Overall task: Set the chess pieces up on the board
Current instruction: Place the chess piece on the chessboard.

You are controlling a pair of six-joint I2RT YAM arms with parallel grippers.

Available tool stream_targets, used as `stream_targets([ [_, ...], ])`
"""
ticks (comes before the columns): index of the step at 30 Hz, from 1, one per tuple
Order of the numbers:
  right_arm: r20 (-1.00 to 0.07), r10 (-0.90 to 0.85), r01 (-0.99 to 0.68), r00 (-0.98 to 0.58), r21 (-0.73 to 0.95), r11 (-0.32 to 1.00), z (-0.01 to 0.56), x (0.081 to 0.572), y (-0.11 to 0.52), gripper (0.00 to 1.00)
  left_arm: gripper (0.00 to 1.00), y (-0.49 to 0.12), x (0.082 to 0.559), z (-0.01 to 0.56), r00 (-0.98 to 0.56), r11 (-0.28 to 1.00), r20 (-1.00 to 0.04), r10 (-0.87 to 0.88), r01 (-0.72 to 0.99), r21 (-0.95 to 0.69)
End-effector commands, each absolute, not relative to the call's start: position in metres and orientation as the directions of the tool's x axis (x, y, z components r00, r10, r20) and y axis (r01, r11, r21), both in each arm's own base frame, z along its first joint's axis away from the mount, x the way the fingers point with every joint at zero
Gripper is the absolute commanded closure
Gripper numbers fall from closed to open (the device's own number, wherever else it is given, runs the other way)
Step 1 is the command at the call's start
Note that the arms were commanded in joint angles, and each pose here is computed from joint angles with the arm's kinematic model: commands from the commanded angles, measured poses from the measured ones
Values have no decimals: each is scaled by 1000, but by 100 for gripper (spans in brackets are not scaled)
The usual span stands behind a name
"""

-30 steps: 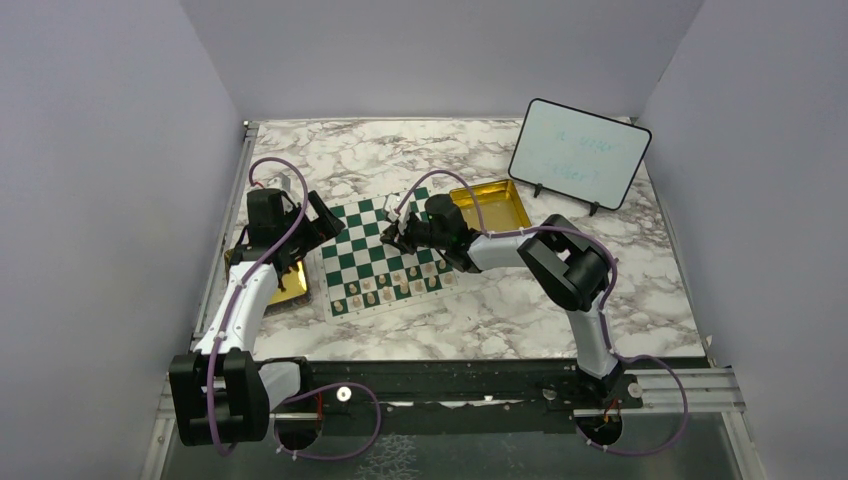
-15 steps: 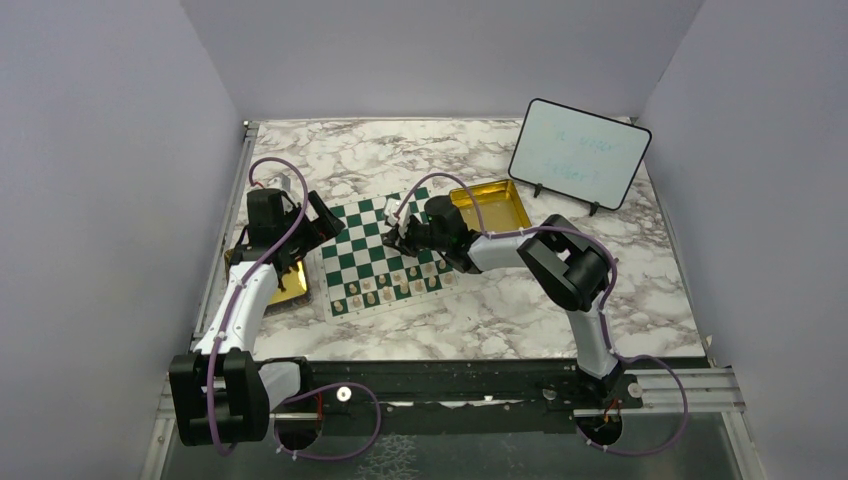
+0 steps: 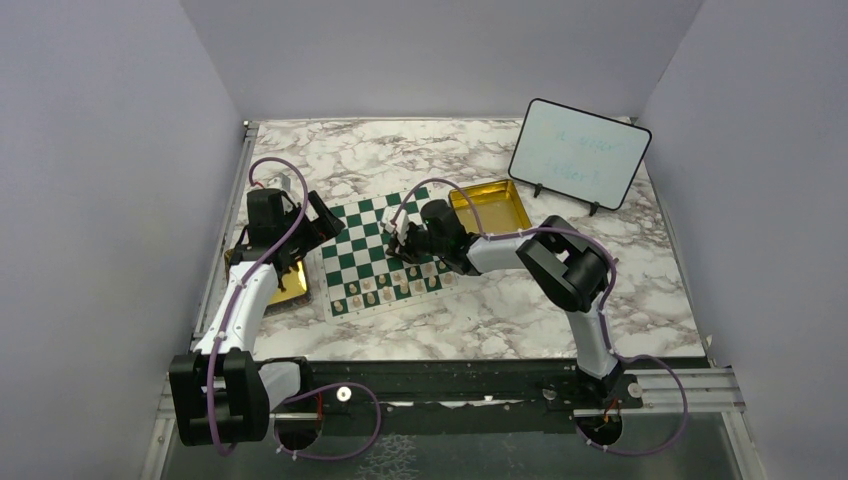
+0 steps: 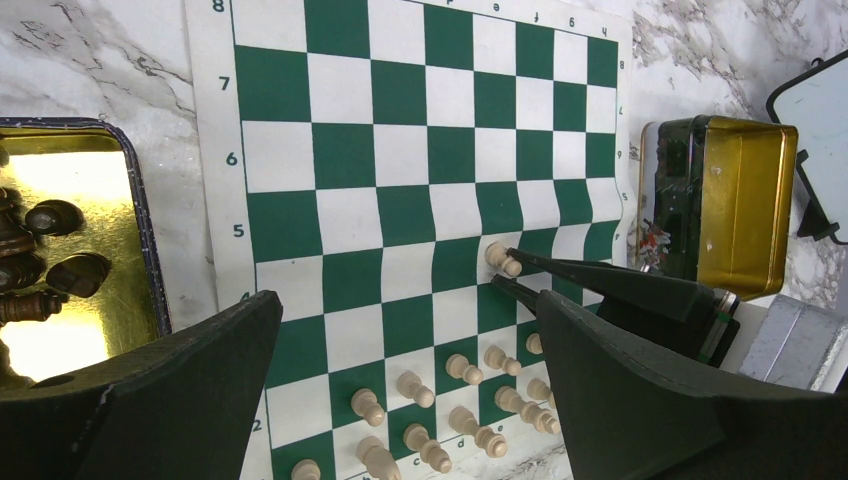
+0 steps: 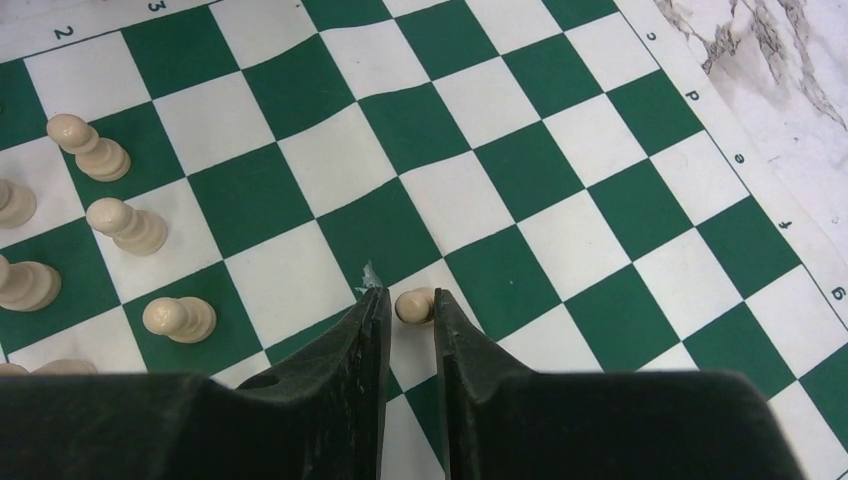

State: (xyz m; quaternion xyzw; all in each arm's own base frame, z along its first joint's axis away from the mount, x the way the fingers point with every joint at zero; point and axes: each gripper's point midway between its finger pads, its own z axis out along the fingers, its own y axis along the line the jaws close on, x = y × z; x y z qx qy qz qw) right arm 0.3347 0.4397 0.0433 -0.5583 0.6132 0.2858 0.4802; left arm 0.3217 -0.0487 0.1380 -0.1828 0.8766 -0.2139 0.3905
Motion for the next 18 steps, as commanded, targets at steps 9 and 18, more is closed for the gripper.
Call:
stream_targets([
  [9,-917,-387,-946,100,-207,248,70,340,445,65,1,-45,323,141,-616,862,-643,-454,-120,-493],
  [18,-955,-284,-925,80,-177,335,127,339,438,52,5,-49,325,145,-640,878,-655,-402,-64,-475],
])
